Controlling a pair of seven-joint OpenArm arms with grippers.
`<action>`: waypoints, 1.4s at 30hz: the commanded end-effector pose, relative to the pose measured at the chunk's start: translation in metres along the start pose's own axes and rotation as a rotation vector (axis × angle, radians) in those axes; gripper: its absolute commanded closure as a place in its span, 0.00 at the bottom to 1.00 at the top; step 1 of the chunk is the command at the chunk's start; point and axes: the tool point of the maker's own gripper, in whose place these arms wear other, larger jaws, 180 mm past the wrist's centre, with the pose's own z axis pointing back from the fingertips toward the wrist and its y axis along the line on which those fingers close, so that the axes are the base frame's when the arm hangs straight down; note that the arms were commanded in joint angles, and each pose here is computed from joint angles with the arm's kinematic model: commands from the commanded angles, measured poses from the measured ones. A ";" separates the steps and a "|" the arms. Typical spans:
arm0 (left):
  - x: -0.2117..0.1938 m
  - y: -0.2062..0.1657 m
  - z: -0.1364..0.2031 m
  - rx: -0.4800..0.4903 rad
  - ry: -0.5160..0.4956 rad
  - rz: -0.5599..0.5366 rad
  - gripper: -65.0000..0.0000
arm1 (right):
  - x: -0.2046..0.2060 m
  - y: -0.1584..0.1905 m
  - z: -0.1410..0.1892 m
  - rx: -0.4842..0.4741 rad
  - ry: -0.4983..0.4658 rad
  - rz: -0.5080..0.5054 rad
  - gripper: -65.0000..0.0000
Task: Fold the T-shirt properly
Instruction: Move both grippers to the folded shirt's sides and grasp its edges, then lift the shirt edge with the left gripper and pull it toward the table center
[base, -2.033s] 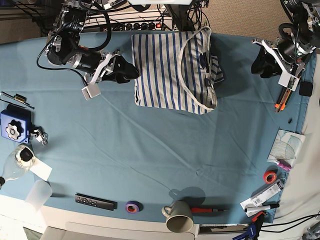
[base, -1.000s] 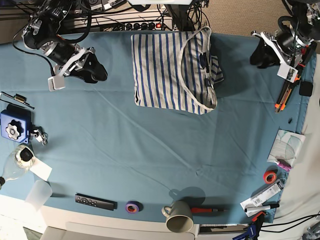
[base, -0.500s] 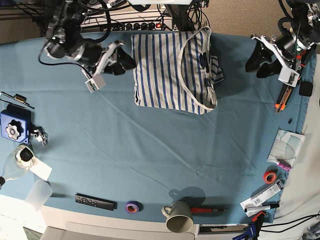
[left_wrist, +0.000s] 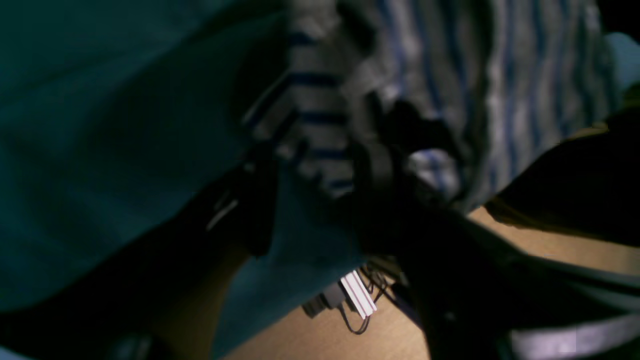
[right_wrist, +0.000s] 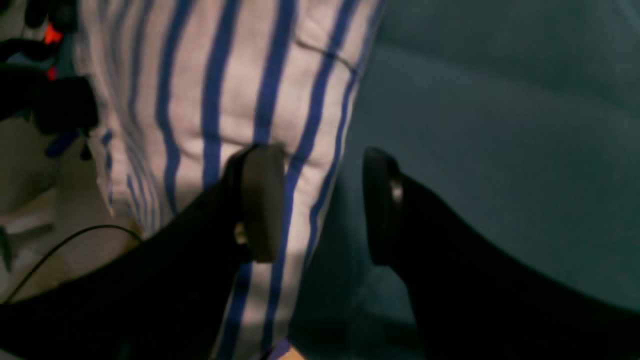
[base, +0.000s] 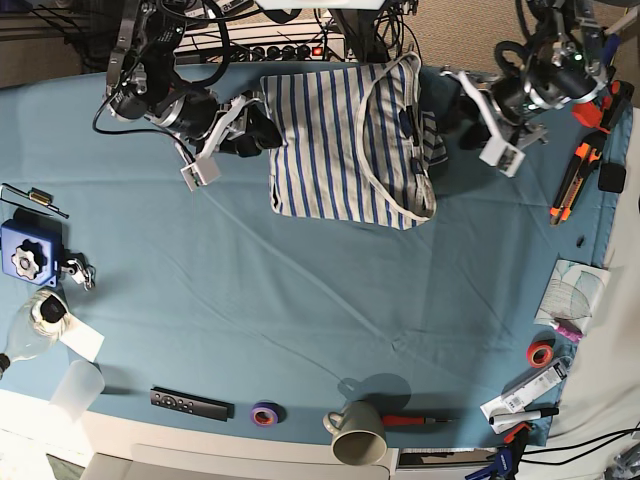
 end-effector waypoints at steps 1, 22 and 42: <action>0.012 -0.006 0.000 -0.023 -0.040 -0.017 0.60 | 0.007 0.002 0.001 0.015 -0.028 0.007 0.60; -0.003 -0.004 -0.054 -0.092 0.037 0.115 0.62 | 0.010 0.028 -0.007 0.130 -0.046 -0.015 0.82; 0.047 -0.005 -0.066 -0.101 -0.084 0.090 0.67 | -0.026 0.067 -0.035 0.193 0.153 0.055 0.97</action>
